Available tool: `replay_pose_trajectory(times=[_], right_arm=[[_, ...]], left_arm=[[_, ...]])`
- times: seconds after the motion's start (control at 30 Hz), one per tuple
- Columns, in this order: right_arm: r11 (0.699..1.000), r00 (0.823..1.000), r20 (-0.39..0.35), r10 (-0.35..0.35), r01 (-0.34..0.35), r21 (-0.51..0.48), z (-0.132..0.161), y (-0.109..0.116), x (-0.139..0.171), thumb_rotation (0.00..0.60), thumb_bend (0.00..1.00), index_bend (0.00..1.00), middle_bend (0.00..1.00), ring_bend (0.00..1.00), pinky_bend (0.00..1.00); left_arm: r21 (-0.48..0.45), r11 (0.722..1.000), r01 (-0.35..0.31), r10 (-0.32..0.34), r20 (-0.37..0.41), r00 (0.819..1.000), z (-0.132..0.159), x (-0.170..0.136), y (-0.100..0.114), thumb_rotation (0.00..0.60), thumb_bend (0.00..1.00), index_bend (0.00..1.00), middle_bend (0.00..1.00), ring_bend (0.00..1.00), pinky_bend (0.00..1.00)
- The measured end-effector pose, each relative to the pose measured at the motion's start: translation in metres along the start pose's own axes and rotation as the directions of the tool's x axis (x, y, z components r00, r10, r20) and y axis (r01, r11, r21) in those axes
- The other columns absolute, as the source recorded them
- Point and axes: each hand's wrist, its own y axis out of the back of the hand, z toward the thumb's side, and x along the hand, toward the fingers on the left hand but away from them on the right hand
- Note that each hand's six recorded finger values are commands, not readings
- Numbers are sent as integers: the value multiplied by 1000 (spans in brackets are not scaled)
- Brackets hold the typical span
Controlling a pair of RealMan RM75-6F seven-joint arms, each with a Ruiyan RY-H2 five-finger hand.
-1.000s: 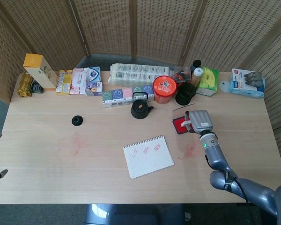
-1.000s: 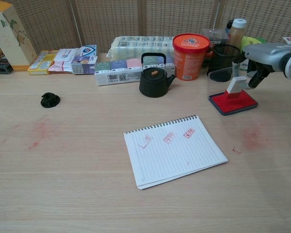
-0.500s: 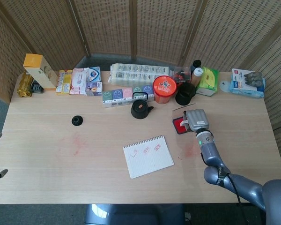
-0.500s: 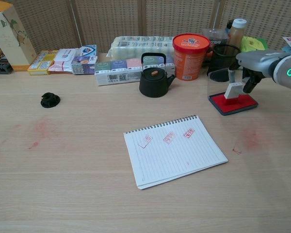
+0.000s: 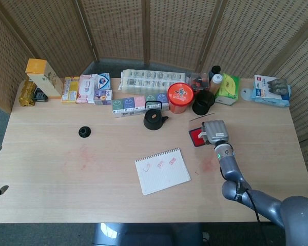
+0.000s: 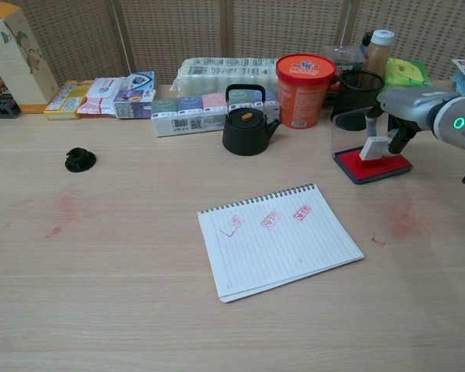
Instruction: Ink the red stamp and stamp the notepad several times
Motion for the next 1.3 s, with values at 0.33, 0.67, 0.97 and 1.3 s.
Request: replay_pose_trajectory(times=[0.33,0.67,0.97,1.3], right_arm=[[1000,1000,13,11,-11,5,-4,-6,0,600,562,740,1000,1000,1000],[1000,1000,4,-13,13,-9,-3,5,4,600,562,741,1000,1000,1000],[996,996,-43,-82,80,-49,7,38,19,600,563,741,1000,1000,1000],[990,981,-140,-134,127,-58,30,62,54,600,569,743,1000,1000,1000]], left_arm=[[-4,1000,-4,4,-3,1000,-2,-1,1,600,0,0,0,0,108],[-8,1000,-4,4,-3,1000,-3,-2,2,600,0,0,0,0,108],[-9,1000,-1,1,-1,1000,-3,-2,1,600,0,0,0,0,108],[-7,1000,-1,1,1,1000,-2,-3,1,600,0,0,0,0,108]])
